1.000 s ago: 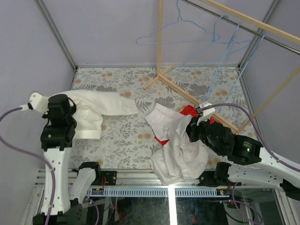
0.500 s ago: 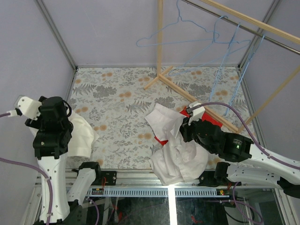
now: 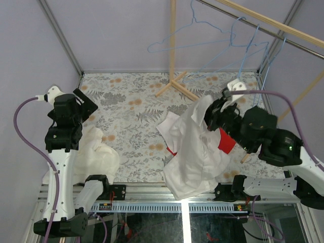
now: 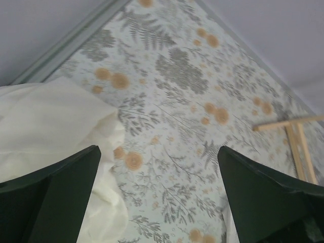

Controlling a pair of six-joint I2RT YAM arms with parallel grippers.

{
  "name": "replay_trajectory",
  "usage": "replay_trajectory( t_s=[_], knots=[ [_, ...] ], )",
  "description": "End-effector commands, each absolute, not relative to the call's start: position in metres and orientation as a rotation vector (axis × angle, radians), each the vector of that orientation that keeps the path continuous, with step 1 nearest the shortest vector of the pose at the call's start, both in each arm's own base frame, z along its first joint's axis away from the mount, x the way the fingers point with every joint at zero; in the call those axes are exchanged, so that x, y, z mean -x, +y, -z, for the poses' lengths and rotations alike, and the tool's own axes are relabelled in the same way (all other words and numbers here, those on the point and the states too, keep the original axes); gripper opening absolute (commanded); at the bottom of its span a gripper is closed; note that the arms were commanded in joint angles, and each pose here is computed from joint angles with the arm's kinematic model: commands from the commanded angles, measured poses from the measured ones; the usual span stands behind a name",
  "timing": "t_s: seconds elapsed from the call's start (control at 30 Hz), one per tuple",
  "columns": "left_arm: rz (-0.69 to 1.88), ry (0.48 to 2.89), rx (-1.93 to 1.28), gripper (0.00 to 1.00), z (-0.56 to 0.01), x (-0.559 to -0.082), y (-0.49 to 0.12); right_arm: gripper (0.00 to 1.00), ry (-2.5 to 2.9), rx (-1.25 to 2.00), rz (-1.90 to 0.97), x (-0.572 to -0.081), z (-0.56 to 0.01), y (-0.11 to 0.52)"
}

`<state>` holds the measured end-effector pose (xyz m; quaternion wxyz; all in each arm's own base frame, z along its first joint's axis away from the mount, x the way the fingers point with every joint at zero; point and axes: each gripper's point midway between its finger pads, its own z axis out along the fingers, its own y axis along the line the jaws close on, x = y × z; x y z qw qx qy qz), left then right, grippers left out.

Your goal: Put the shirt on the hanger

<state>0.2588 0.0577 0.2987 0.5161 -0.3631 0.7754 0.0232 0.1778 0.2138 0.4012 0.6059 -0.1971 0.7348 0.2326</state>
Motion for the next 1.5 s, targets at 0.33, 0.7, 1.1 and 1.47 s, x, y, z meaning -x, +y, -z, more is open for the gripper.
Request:
replay_trajectory(
  t_s=[0.33, 0.7, 1.1, 1.47],
  knots=[
    [0.295, 1.764, 0.43, 1.0, -0.362, -0.286, -0.005, 0.0, 1.16, 0.431, -0.537, -0.188, -0.663, 0.223],
    [0.383, 1.774, 0.308, 1.0, -0.379, -0.294, -0.026, 0.0, 1.245, 0.497, -0.482, -0.21, -0.618, 0.271],
    [0.402, 1.912, 0.134, 1.0, -0.338, -0.303, -0.088, 0.0, 1.927, 0.559, -0.6, -0.245, -0.334, 0.304],
    [0.578, 1.929, 0.008, 0.97, -0.3, -0.272, -0.207, 0.0, 2.061, 0.475, -0.665, -0.265, -0.291, 0.285]
  ],
)
